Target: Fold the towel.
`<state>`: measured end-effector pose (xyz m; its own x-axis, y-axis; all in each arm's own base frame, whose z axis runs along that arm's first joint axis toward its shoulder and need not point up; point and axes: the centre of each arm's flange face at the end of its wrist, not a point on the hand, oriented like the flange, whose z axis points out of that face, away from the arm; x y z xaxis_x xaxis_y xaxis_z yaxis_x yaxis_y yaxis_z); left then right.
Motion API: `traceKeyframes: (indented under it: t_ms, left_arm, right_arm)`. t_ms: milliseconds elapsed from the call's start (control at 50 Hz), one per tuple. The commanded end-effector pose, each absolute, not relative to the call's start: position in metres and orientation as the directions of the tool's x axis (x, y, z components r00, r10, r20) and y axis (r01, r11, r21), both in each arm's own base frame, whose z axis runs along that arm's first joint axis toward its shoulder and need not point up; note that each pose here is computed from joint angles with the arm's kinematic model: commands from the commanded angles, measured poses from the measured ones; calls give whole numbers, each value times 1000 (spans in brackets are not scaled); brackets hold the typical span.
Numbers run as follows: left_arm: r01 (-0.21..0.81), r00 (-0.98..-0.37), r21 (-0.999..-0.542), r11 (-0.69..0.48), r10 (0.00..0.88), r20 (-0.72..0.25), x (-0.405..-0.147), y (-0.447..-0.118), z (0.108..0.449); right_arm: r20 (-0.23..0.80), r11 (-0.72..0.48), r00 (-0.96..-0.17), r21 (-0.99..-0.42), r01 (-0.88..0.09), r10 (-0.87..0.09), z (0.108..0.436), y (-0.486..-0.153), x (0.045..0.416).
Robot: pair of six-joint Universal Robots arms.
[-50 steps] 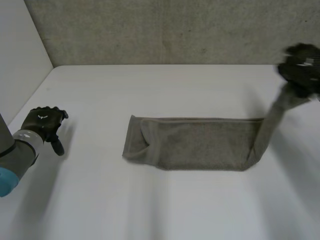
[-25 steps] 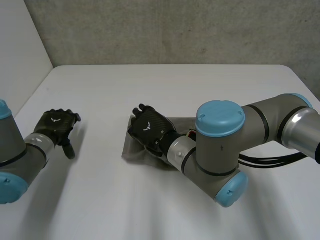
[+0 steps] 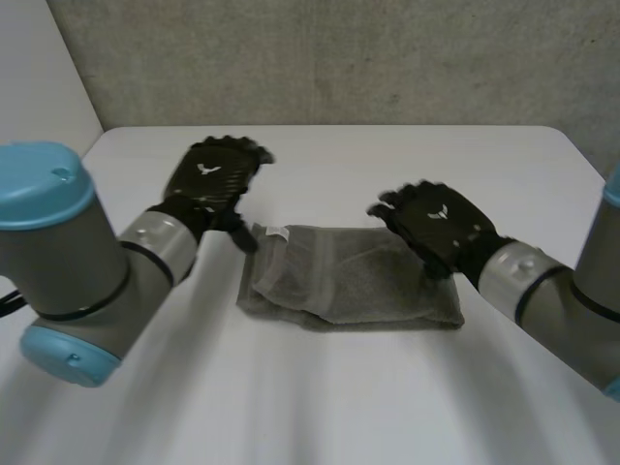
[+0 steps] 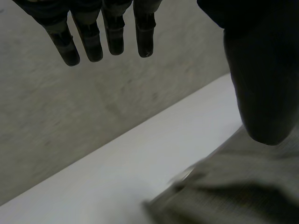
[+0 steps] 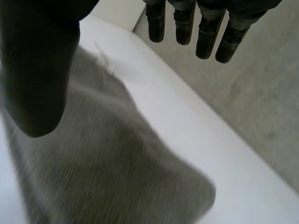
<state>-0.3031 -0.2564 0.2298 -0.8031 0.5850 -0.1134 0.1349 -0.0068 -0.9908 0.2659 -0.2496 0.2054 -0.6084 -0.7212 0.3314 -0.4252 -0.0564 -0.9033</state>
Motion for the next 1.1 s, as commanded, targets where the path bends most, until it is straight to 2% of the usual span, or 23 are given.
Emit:
traceKeyframes:
  t_ms: [20, 80, 180, 300, 340, 440, 580, 660, 840, 1020, 1100]
  left_arm:
    - [102, -751, -993, 56, 659, -40, -334, -240, 210]
    - [111, -744, -991, 78, 667, -30, -339, -237, 200]
    - [165, -736, -976, 144, 676, -25, -345, -235, 164]
    - [185, -735, -968, 170, 678, -21, -344, -235, 151]
    - [190, -745, -965, 182, 667, -21, -341, -239, 146]
    - [191, -778, -965, 182, 627, -36, -334, -248, 144]
    - [190, -815, -961, 203, 578, -40, -318, -259, 141]
    - [203, -830, -949, 241, 556, -37, -306, -260, 132]
    - [222, -829, -935, 277, 558, -32, -299, -248, 125]
    - [224, -824, -934, 277, 565, -30, -296, -237, 130]
    - [221, -822, -936, 274, 569, -27, -294, -232, 135]
  right_arm:
    - [278, 66, -645, -888, -455, -711, 171, -249, 238]
    - [275, 82, -668, -888, -452, -692, 161, -253, 228]
    - [276, 89, -699, -895, -437, -659, 152, -258, 216]
    - [265, 105, -712, -897, -430, -650, 148, -261, 212]
    - [245, 136, -712, -892, -432, -658, 137, -260, 212]
    - [213, 187, -710, -878, -440, -671, 120, -259, 212]
    - [202, 203, -709, -874, -442, -676, 113, -258, 213]
    - [179, 204, -727, -891, -406, -662, 113, -261, 214]
    - [155, 200, -745, -910, -364, -649, 119, -264, 216]
    - [183, 174, -739, -909, -378, -648, 124, -266, 214]
    - [202, 138, -707, -910, -392, -678, 125, -266, 216]
